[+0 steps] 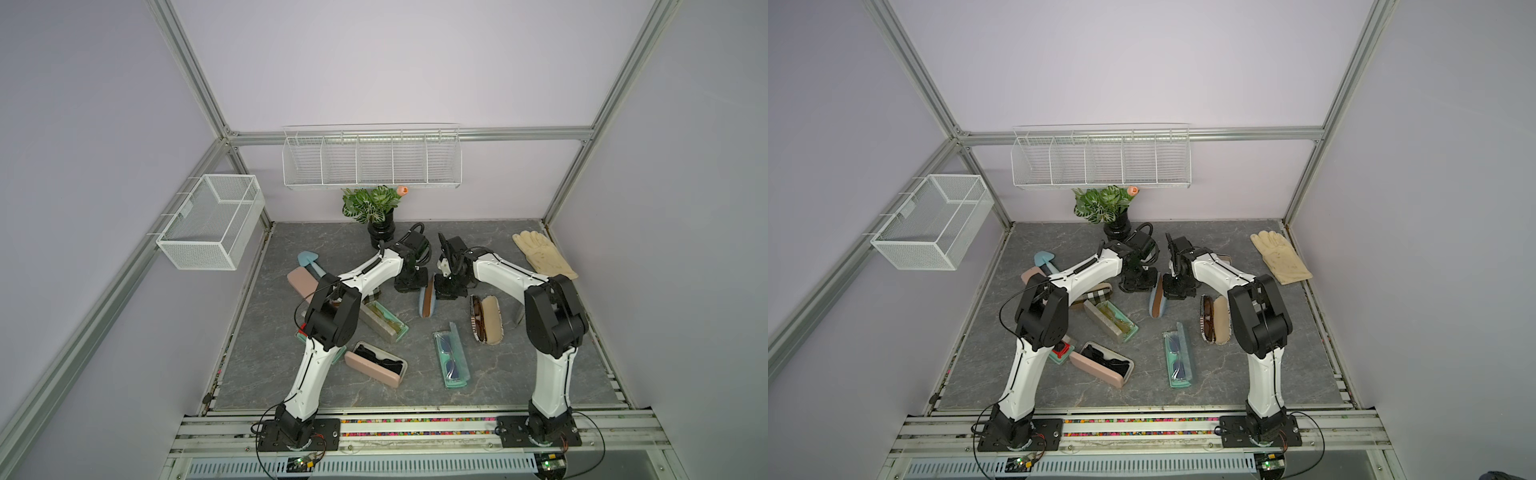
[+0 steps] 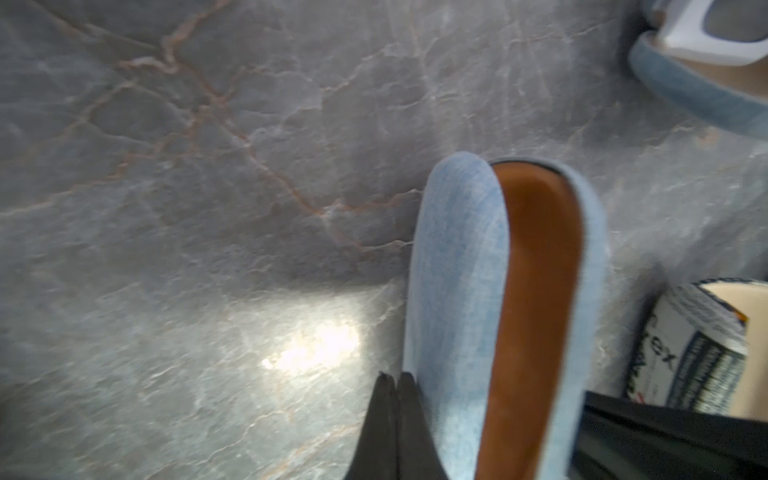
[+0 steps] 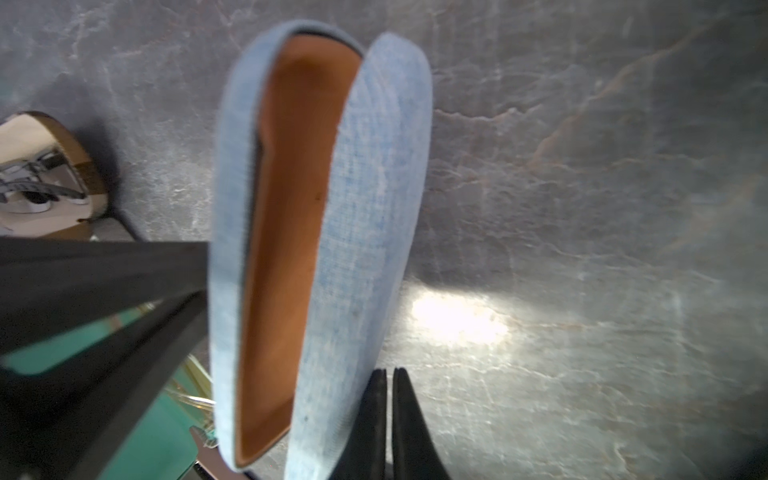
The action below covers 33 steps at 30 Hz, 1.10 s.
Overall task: Close the glasses case
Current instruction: Close the glasses case at the center of the board, then pick up the glasses case at the center of the board.
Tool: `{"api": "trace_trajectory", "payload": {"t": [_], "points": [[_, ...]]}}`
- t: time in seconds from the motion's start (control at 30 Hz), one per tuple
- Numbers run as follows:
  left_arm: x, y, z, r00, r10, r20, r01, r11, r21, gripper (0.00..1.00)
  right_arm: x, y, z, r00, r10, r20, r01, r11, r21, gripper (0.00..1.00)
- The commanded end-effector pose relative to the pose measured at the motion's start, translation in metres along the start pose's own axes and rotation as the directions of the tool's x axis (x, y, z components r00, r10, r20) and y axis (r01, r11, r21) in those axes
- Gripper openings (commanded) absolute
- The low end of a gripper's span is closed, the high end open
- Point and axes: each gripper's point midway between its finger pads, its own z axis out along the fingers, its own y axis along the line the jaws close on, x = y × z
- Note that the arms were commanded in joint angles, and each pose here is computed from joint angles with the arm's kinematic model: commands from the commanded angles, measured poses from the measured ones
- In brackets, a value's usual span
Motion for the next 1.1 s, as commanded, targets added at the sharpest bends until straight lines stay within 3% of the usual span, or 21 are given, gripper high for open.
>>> {"api": "trace_trajectory", "payload": {"t": [0.0,0.3,0.43,0.7,0.83,0.97,1.07], "points": [[0.003,-0.034,-0.002,0.999,0.033,0.004,-0.033,0.995,0.095,0.0,-0.006,0.028,0.002,0.999,-0.037,0.012,0.038,0.995,-0.088,0.1],[0.003,-0.031,-0.006,1.0,0.025,0.019,-0.027,0.996,0.087,0.0,-0.006,0.023,-0.002,0.999,-0.034,0.02,0.035,0.998,-0.045,0.1],[-0.002,-0.024,-0.012,0.999,-0.001,0.04,-0.003,0.996,0.092,0.0,-0.005,0.014,-0.01,0.999,-0.03,0.033,0.03,1.0,0.009,0.15],[-0.012,-0.002,-0.024,0.996,-0.05,0.073,0.043,0.994,0.098,0.0,-0.003,0.005,-0.037,0.997,-0.027,0.066,0.021,0.996,0.088,0.37],[-0.016,0.006,-0.033,0.994,-0.068,0.09,0.059,0.993,0.105,0.0,-0.002,0.008,-0.05,0.996,-0.018,0.085,0.011,0.996,0.091,0.48],[-0.019,0.011,-0.04,0.992,-0.072,0.103,0.061,0.992,0.107,0.0,-0.002,0.016,-0.061,0.995,-0.009,0.096,0.0,0.996,0.094,0.66],[-0.021,0.014,-0.046,0.991,-0.078,0.113,0.066,0.992,0.11,0.0,-0.003,0.024,-0.061,0.996,0.004,0.087,-0.011,0.996,0.09,0.73]]}}
